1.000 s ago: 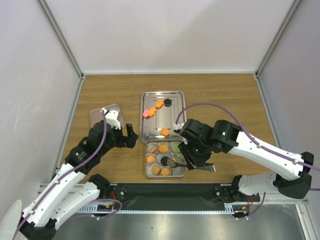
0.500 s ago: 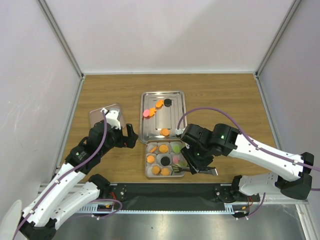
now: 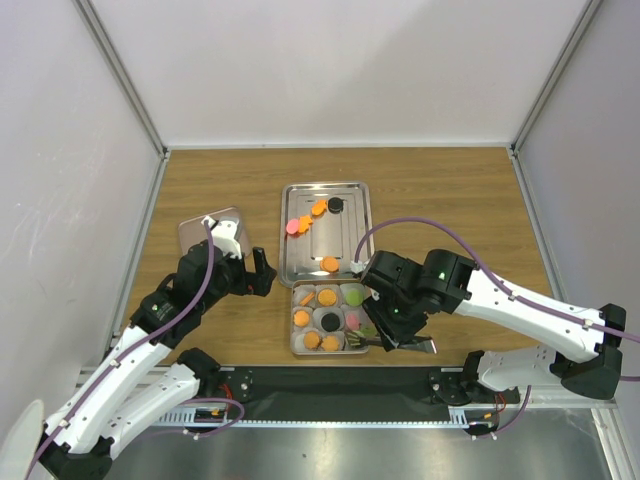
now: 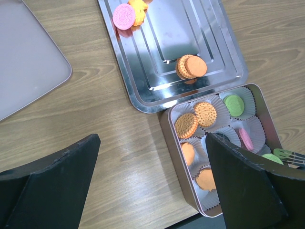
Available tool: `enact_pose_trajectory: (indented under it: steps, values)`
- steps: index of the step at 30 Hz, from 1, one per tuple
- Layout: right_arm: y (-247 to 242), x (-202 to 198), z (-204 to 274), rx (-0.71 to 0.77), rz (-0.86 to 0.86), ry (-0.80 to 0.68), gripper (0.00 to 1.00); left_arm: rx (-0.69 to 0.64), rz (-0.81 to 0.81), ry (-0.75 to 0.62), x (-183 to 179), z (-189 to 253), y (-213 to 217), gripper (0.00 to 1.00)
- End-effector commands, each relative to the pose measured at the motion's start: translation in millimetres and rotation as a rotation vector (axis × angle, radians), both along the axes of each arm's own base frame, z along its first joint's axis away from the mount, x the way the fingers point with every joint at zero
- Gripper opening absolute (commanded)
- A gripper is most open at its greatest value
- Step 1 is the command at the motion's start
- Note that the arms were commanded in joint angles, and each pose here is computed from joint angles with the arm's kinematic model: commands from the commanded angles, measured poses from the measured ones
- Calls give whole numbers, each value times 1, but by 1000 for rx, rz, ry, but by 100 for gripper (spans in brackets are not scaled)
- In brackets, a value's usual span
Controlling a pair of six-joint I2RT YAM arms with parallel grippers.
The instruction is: Pack the cookies
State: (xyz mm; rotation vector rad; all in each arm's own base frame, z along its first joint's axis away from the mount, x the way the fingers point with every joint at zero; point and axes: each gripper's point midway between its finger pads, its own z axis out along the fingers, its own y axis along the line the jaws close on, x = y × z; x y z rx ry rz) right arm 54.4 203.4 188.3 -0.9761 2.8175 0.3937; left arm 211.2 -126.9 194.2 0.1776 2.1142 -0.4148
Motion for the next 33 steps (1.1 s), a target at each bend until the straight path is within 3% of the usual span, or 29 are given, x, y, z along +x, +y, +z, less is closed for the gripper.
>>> enact_pose_trajectory:
  steps: [1,33]
  values:
    - [-5,-7,1,0,7,19,39,-16,-5,-36,5,10,-2,100]
    - [-6,-5,12,-9,9,2,45,-17,-5,-37,5,11,-2,100]
